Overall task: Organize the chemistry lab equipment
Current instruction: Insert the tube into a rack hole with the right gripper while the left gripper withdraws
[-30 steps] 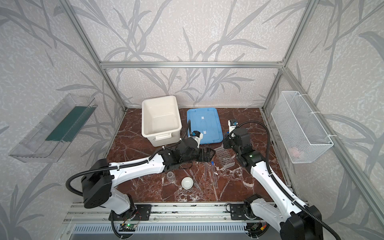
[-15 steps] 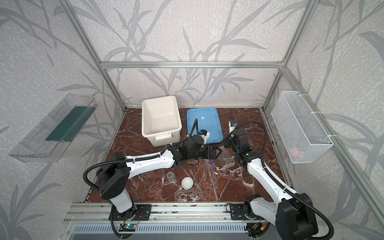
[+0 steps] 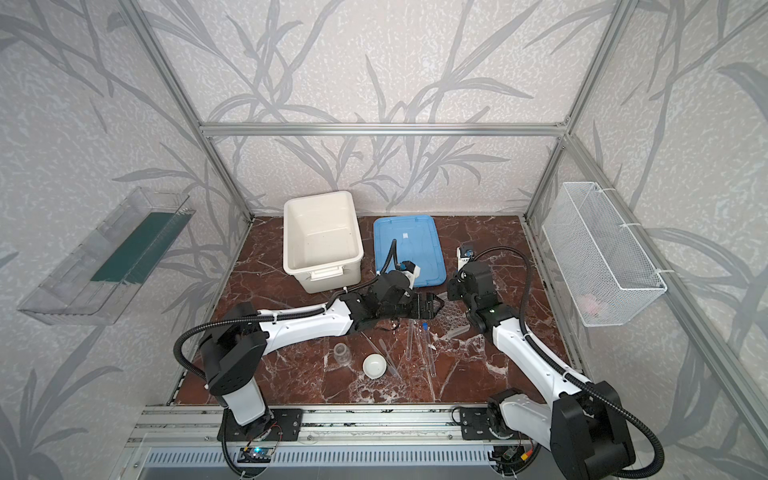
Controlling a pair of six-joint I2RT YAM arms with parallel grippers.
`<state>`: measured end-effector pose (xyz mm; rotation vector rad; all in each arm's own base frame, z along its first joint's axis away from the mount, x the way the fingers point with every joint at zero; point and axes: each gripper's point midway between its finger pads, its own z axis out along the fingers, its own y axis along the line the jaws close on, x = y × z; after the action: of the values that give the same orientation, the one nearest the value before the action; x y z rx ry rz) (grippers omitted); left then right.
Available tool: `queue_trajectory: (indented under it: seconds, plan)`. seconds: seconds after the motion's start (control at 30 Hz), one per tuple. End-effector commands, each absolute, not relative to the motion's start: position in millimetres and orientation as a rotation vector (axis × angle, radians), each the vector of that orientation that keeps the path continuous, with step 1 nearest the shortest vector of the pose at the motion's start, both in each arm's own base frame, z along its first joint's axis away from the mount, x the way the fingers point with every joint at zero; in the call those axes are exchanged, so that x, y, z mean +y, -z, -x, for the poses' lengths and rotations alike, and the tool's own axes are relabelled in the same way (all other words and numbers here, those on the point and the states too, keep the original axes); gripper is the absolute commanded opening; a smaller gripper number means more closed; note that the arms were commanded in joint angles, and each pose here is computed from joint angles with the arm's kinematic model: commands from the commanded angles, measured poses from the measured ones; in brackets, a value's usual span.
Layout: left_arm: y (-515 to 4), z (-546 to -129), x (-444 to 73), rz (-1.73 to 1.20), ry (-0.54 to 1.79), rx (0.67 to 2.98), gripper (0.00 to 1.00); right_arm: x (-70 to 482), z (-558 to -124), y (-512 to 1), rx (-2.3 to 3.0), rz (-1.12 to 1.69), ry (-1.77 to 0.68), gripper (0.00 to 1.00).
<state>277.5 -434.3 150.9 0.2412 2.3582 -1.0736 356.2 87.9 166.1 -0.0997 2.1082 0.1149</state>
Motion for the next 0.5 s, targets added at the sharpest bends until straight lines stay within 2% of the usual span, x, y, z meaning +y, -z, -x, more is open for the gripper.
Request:
queue_trajectory:
  seconds: [0.0, 0.23, 0.4, 0.43, 0.47]
  plan:
    - [-155, -277, -433, -0.215, 1.087, 2.344, 0.99, 84, -359, -158, 2.126, 0.083, -0.090, 0.20]
    - [-149, -278, -421, -0.202, 0.986, 2.372, 0.99, 87, -356, -148, 2.182, 0.094, -0.105, 0.27]
    - [-147, -278, -410, -0.202, 0.917, 2.384, 0.99, 84, -351, -160, 2.142, 0.068, -0.112, 0.49]
    - [-147, -278, -408, -0.205, 0.905, 2.384, 0.99, 84, -350, -164, 2.135, 0.069, -0.119, 0.55]
    - [-147, -277, -406, -0.214, 0.885, 2.388, 0.99, 85, -348, -169, 2.131, 0.066, -0.130, 0.65]
